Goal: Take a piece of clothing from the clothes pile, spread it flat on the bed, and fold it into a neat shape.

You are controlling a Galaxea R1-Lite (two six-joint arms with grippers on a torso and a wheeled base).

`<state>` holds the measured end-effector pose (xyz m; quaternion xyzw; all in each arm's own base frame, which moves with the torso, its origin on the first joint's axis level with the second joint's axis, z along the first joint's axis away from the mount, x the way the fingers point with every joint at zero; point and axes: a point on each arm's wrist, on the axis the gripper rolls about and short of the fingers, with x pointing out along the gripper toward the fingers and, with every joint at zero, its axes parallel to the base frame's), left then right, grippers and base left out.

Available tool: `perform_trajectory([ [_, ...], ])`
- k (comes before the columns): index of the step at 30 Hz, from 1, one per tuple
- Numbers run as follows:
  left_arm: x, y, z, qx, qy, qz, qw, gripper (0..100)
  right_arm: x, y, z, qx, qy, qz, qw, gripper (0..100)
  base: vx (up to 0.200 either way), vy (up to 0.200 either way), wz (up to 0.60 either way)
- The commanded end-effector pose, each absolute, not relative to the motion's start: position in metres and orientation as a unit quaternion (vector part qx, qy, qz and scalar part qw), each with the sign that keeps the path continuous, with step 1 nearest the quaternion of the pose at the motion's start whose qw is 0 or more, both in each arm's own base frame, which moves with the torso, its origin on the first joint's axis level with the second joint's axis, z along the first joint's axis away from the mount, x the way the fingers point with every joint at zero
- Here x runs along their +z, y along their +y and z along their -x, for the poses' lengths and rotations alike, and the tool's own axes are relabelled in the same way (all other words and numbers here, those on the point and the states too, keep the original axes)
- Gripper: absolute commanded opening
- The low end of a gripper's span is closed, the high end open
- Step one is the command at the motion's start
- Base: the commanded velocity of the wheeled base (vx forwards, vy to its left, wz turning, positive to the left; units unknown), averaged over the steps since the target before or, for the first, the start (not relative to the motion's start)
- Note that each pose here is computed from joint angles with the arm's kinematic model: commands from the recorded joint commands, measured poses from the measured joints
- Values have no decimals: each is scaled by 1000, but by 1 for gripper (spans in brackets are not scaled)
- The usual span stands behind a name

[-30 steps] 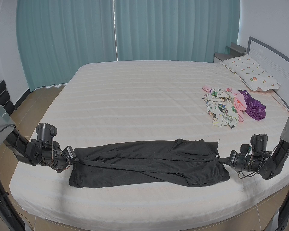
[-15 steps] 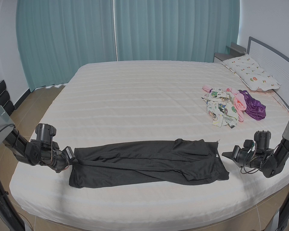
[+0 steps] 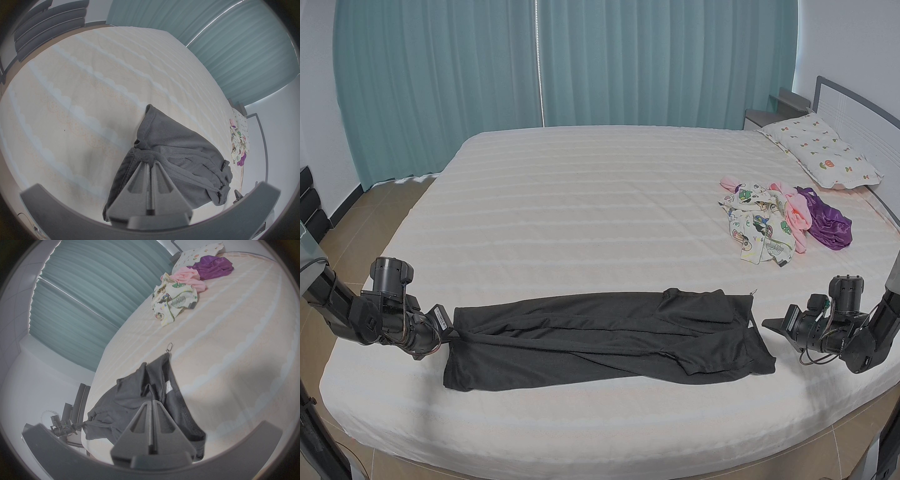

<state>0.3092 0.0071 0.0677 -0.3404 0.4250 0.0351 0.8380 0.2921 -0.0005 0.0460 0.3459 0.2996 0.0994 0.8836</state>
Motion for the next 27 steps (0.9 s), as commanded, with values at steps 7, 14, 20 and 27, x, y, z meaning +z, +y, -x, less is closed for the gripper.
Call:
perform_trajectory([
  [7, 66, 6, -308, 34, 429, 340, 836, 0, 41, 8, -294, 131, 315, -346, 874, 100, 0, 0, 0],
  [14, 66, 6, -308, 34, 429, 340, 836, 0, 31, 15, -304, 140, 328, -346, 868, 100, 0, 0, 0],
  [20, 65, 6, -308, 34, 430, 340, 836, 0, 19, 29, -312, 156, 343, -340, 862, 100, 0, 0, 0],
  [27, 64, 6, -308, 35, 431, 340, 835, 0, 19, 28, -315, 152, 339, -338, 865, 0, 0, 0, 0],
])
